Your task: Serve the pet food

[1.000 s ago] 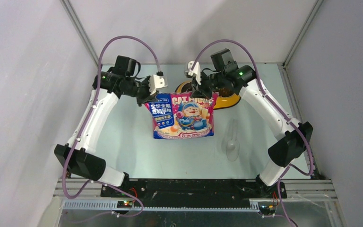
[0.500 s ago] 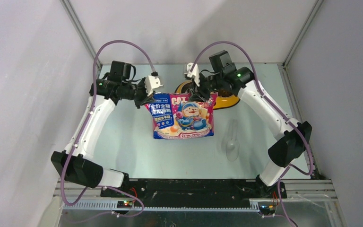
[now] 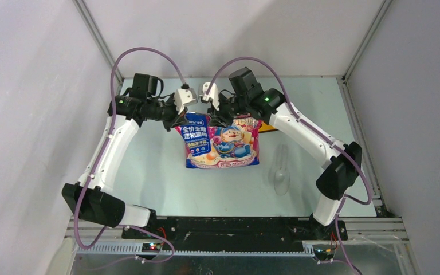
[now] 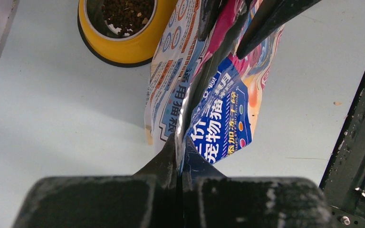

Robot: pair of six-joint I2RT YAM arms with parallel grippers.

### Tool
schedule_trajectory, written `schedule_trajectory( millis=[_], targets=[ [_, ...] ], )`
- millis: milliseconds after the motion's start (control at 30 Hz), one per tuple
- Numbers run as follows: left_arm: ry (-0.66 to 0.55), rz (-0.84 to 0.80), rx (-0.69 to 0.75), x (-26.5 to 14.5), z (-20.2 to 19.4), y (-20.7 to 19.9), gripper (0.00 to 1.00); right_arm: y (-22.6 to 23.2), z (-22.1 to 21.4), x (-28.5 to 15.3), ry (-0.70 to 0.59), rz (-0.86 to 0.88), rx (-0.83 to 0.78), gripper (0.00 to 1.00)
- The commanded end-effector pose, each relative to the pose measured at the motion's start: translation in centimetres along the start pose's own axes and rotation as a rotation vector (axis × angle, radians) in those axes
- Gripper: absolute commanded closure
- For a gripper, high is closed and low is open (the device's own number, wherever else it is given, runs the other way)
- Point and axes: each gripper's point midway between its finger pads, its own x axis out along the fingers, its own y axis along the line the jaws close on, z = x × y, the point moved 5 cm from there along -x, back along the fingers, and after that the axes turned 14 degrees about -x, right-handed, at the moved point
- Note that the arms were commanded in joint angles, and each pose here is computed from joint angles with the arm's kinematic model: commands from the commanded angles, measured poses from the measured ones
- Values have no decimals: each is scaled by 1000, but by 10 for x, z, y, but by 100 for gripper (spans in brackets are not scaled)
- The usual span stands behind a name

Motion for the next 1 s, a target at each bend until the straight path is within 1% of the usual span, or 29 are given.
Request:
schedule_trajectory(
  millis=[0, 33, 67, 100, 133, 300, 333, 367, 400, 433, 467, 500, 533, 567, 667, 700, 733, 767, 800, 833, 867, 900, 967],
  targets=[
    [-105, -17, 27, -13, 23, -10, 100, -13, 21, 0, -51, -75, 38, 71],
    [-108, -19, 26, -12, 23, -10, 100, -13, 23, -1, -57, -73, 37, 77],
    [-109, -20, 25, -13, 23, -10, 100, -12, 25, -2, -65, -68, 32, 93],
    [-108, -23, 21, -12, 23, -10, 100, -12, 25, -2, -65, -70, 32, 97],
    [-107, -23, 20, -12, 22, -10, 100, -12, 25, -2, -63, -79, 31, 100],
    [-92, -17, 43, -14, 21, -10, 100, -19, 28, -3, -61, -112, 26, 100],
    [-85, -20, 43, -15, 20, -11, 100, -20, 29, -4, -59, -116, 28, 97],
    [-80, -18, 52, -16, 20, -11, 100, -21, 30, -5, -59, -118, 29, 90],
    [-71, -20, 49, -17, 19, -12, 100, -22, 30, -6, -56, -116, 32, 72],
    [-64, -18, 59, -17, 18, -11, 100, -22, 28, -7, -46, -112, 37, 65],
    [-56, -21, 58, -17, 17, -11, 100, -23, 30, -9, -47, -113, 34, 62],
    [-51, -20, 64, -18, 17, -11, 100, -23, 27, -12, -34, -101, 36, 77],
    [-47, -22, 63, -18, 16, -11, 100, -24, 31, -15, -49, -87, 20, 89],
    [-46, -23, 63, -18, 16, -11, 100, -24, 28, -18, -44, -80, 29, 99],
    [-45, -33, 58, -17, 16, -12, 100, -28, 25, -28, -37, -93, 27, 100],
    [-45, -35, 55, -17, 16, -12, 100, -29, 23, -30, -24, -102, 29, 94],
    [-47, -36, 53, -17, 16, -12, 100, -30, 21, -32, -16, -104, 28, 85],
    [-46, -38, 52, -17, 16, -13, 100, -29, 18, -35, -1, -102, 32, 71],
    [-47, -39, 50, -17, 16, -13, 100, -29, 17, -36, 6, -99, 15, 69],
    [-47, -40, 49, -17, 16, -13, 100, -27, 13, -39, 18, -88, 14, 86],
    [-44, -40, 50, -17, 16, -13, 100, -27, 12, -41, 23, -79, -9, 94],
    [-40, -40, 48, -17, 15, -13, 100, -25, 10, -44, 30, -68, -5, 100],
    [-32, -40, 51, -17, 14, -13, 100, -26, 8, -50, 37, -69, -6, 100]
  ],
)
